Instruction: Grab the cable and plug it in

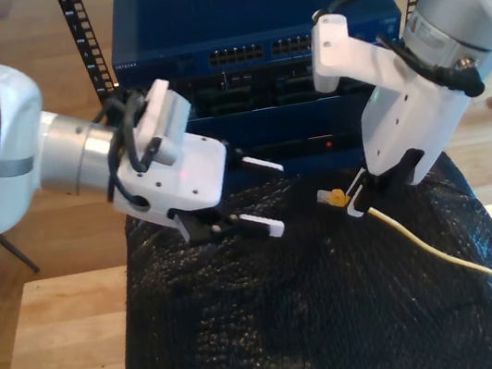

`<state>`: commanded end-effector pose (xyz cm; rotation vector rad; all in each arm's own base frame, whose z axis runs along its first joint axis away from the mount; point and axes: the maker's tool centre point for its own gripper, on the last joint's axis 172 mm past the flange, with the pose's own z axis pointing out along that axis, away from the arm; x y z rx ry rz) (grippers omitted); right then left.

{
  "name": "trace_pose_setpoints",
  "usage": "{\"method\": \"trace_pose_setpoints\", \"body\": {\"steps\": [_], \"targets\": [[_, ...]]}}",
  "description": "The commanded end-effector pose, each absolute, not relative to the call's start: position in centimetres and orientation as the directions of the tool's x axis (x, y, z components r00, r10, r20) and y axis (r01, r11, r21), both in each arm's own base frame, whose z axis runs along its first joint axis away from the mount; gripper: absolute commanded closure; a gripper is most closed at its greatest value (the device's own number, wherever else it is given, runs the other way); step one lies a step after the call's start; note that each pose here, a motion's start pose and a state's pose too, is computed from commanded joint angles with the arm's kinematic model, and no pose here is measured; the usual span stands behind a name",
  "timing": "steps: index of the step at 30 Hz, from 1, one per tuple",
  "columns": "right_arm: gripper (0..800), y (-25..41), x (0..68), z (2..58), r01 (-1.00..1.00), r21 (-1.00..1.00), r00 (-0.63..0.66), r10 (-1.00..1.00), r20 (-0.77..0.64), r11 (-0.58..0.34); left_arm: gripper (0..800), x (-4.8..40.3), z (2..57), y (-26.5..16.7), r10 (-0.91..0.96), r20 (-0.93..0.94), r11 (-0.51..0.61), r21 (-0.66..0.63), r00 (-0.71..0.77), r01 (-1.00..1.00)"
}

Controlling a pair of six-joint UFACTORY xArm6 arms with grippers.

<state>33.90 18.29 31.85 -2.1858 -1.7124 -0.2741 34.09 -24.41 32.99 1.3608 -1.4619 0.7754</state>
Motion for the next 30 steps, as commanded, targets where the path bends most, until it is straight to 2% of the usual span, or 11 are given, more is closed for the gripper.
{"method": "trace_pose_setpoints", "body": {"steps": [7, 18, 28, 30], "targets": [[797, 18.6, 33.7, 31.9, 0.968, -0.153, 0.243, 0.901, 0.360, -0.200, 87, 33.6, 32.9, -25.4, -0.368, 0.927, 0.196, 0.153, 0.072, -0.969], [797, 20.3, 33.1, 32.4, 0.968, -0.174, 0.240, 0.884, 0.402, -0.184, 113, 32.9, 33.0, -26.1, -0.366, 0.928, 0.224, 0.154, 0.064, -0.962], [797, 20.3, 33.2, 32.6, 0.969, -0.168, 0.237, 0.883, 0.405, -0.183, 208, 32.7, 33.0, -26.0, -0.364, 0.929, 0.227, 0.157, 0.066, -0.961], [796, 20.3, 33.2, 32.6, 0.969, -0.168, 0.237, 0.883, 0.405, -0.183, 253, 32.7, 33.1, -26.1, -0.363, 0.929, 0.228, 0.159, 0.067, -0.961]]}}
